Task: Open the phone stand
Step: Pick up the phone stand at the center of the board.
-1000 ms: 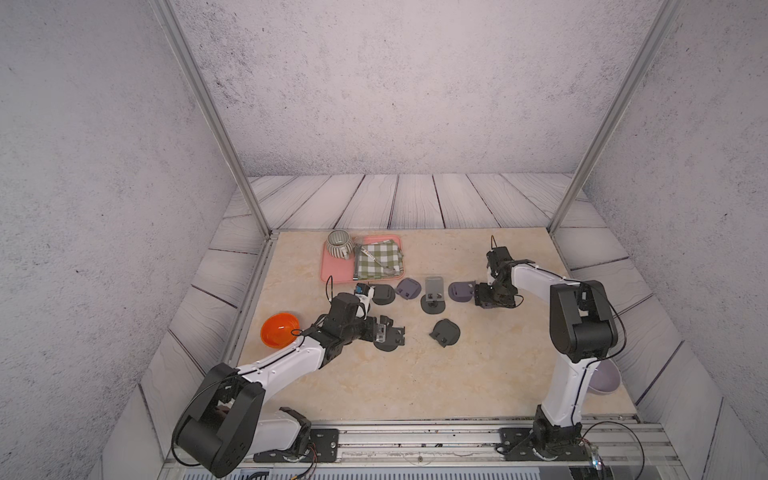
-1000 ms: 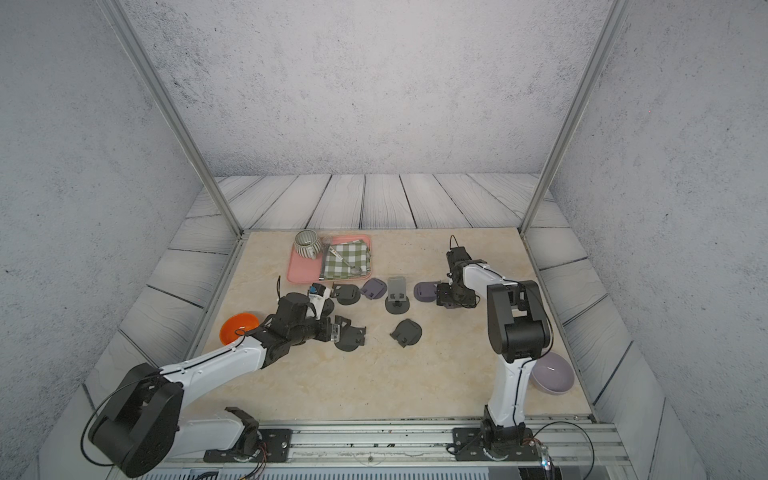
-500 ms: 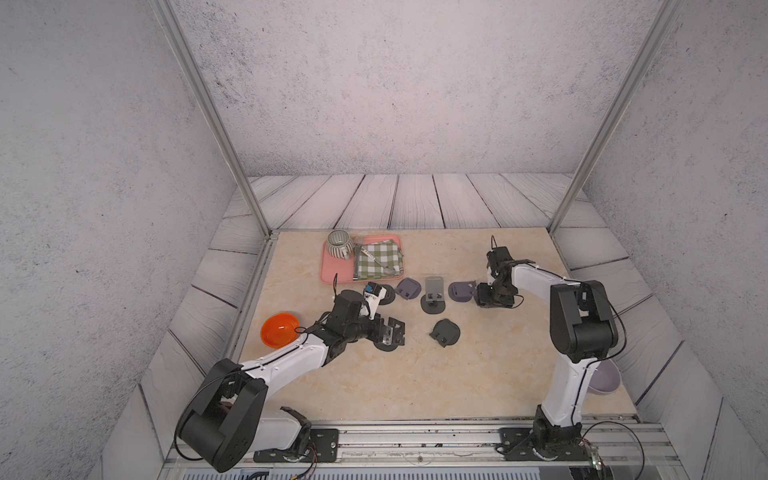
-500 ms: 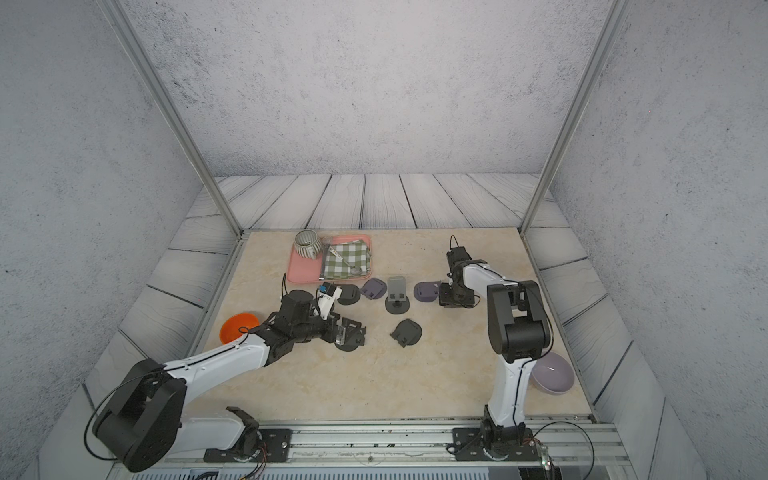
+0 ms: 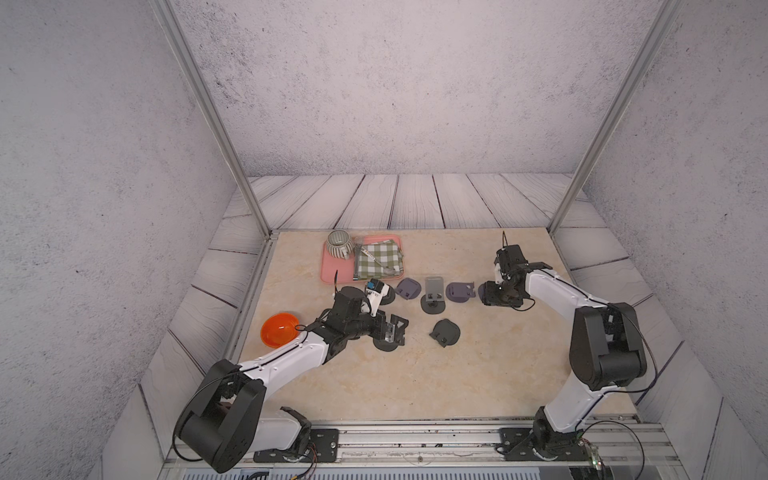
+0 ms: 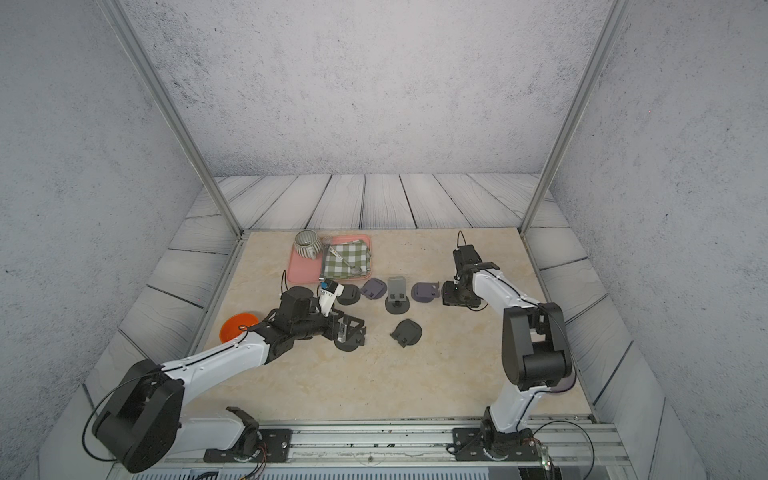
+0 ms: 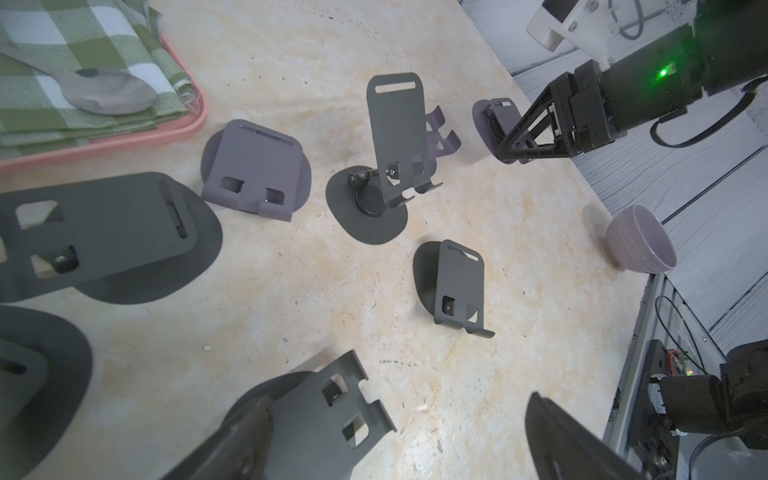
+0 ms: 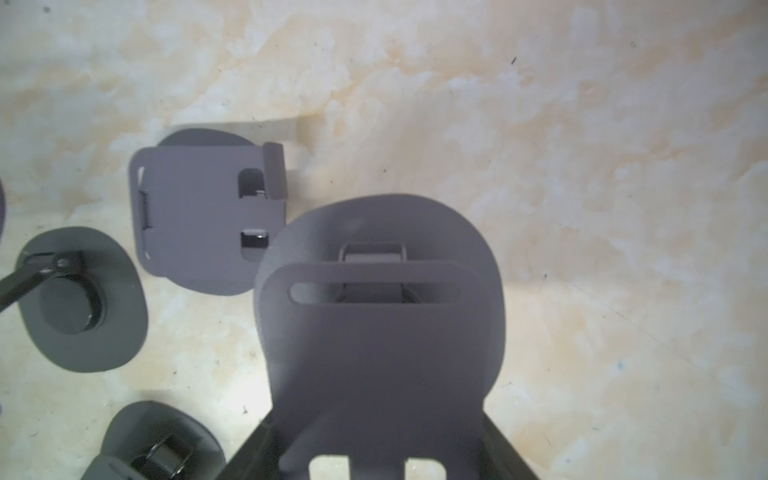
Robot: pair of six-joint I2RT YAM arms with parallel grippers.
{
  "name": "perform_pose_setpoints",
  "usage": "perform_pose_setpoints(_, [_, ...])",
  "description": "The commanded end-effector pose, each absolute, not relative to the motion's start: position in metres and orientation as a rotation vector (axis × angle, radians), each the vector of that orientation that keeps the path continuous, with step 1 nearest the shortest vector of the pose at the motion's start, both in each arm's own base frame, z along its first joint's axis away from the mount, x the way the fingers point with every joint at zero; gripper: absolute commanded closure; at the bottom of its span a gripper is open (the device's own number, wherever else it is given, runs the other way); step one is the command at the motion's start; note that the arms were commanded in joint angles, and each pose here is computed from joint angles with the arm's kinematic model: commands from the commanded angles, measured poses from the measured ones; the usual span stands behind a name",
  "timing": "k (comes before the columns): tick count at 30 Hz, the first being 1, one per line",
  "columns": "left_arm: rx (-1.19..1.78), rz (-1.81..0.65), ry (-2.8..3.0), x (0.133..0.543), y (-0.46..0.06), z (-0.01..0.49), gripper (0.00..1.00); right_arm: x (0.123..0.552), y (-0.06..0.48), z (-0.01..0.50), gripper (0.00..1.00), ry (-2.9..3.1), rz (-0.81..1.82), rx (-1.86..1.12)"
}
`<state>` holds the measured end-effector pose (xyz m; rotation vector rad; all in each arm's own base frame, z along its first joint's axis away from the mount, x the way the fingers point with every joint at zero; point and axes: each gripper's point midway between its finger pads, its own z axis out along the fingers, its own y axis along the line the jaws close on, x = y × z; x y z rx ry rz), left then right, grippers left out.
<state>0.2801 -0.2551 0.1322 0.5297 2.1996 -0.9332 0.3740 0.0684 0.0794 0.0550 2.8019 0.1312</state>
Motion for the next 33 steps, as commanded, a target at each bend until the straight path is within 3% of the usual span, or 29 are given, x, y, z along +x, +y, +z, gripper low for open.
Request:
perform_pose_setpoints(1, [0.532, -0.985, 2.126, 0.283, -0.264, 0.161, 0.01, 0.363, 0.074, 0.092, 0.42, 2.788, 0.147, 0.05])
perform_pose_setpoints(33, [0.463, -1.201, 2.012, 0.285, -0.277, 0.213, 0.01, 0.305, 0.203, 0.178, 0.39, 2.469, 0.484, -0.403])
